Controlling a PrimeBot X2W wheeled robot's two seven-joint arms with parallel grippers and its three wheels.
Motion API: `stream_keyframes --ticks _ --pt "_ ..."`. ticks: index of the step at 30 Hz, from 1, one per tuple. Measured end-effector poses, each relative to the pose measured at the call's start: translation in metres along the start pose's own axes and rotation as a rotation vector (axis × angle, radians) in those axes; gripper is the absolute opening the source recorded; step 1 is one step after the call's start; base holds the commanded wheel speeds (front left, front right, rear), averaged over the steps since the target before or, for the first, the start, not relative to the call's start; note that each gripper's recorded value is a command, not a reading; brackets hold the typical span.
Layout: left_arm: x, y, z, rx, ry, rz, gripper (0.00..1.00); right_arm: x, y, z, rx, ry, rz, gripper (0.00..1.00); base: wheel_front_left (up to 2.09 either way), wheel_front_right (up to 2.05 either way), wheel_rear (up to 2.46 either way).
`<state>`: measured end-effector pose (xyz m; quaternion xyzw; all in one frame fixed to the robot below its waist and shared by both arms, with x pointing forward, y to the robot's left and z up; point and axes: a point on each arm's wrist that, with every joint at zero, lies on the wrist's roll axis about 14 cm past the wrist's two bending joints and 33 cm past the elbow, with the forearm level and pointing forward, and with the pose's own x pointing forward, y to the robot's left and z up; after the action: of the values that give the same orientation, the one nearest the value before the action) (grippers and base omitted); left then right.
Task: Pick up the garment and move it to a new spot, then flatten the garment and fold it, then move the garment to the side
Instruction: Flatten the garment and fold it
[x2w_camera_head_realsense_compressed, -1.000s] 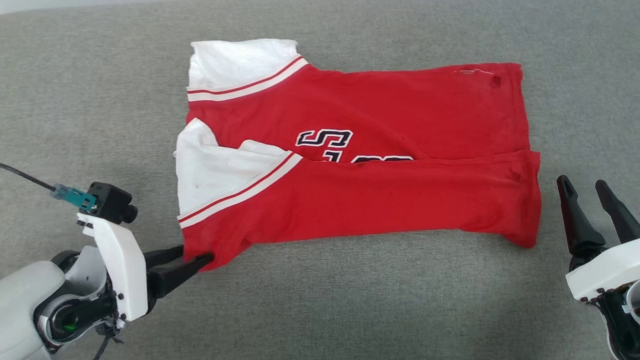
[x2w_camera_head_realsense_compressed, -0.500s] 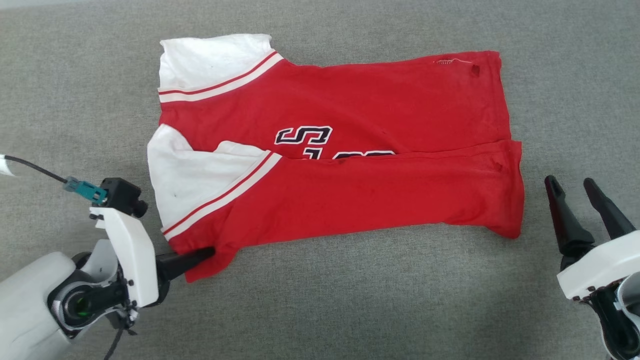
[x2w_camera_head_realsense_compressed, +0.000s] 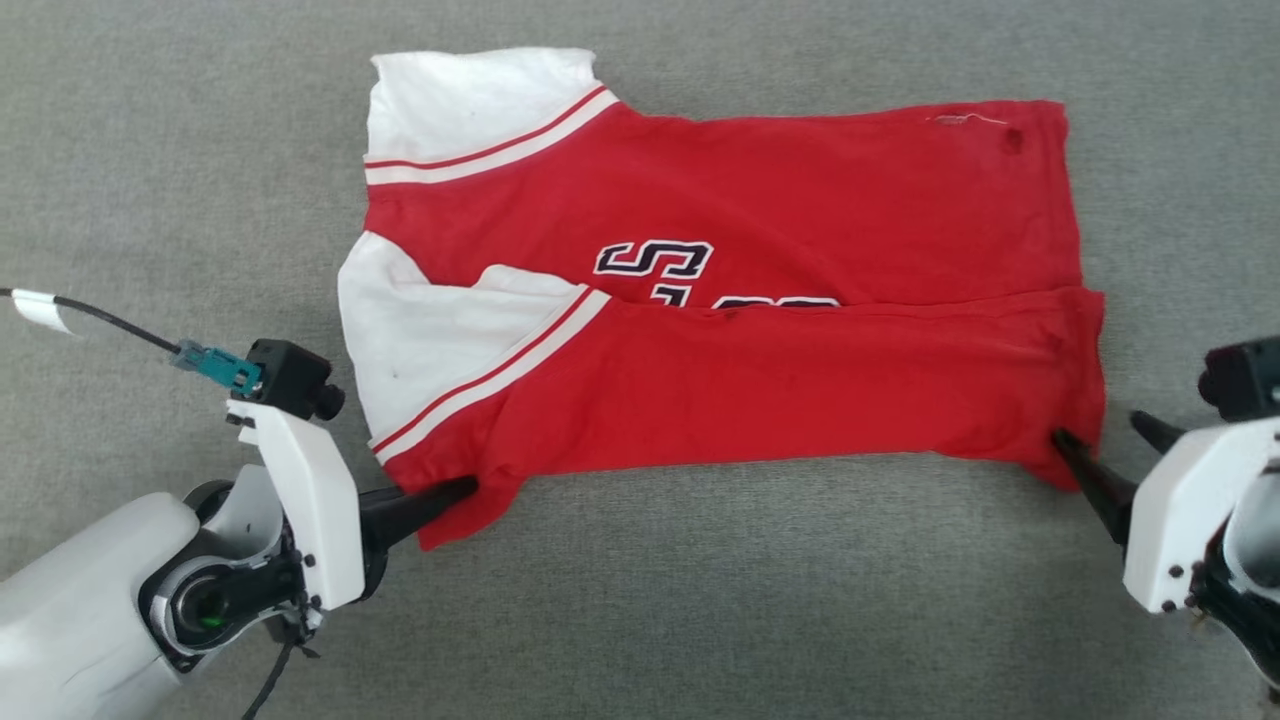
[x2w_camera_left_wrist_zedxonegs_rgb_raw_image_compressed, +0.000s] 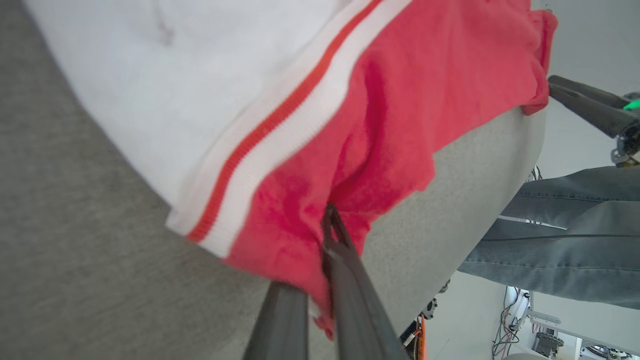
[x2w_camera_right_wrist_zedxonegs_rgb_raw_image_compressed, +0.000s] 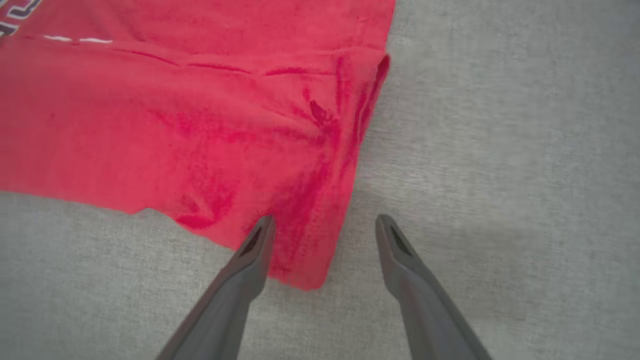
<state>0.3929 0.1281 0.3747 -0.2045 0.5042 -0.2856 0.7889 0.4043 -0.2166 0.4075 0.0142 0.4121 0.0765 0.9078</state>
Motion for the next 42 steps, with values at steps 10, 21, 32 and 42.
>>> stream_keyframes --ticks 10,21,32,42 --pt "-0.001 -0.002 0.004 0.001 -0.051 -0.005 0.0 0.028 0.005 -0.013 0.034 0.111 0.019 0.37 0.0 0.0 0.0" --pt "-0.015 -0.005 0.013 0.014 -0.119 -0.004 0.0 0.025 0.001 -0.009 0.063 0.067 0.024 0.0 0.0 0.0 0.0" --pt "-0.037 -0.01 -0.025 0.025 -0.075 -0.009 0.0 0.004 -0.004 -0.028 0.05 0.086 0.011 0.0 0.0 0.0 0.0" --pt "-0.046 -0.016 -0.028 0.037 -0.118 -0.014 0.58 -0.013 -0.008 -0.027 0.064 0.028 -0.012 1.0 0.0 0.0 0.0"
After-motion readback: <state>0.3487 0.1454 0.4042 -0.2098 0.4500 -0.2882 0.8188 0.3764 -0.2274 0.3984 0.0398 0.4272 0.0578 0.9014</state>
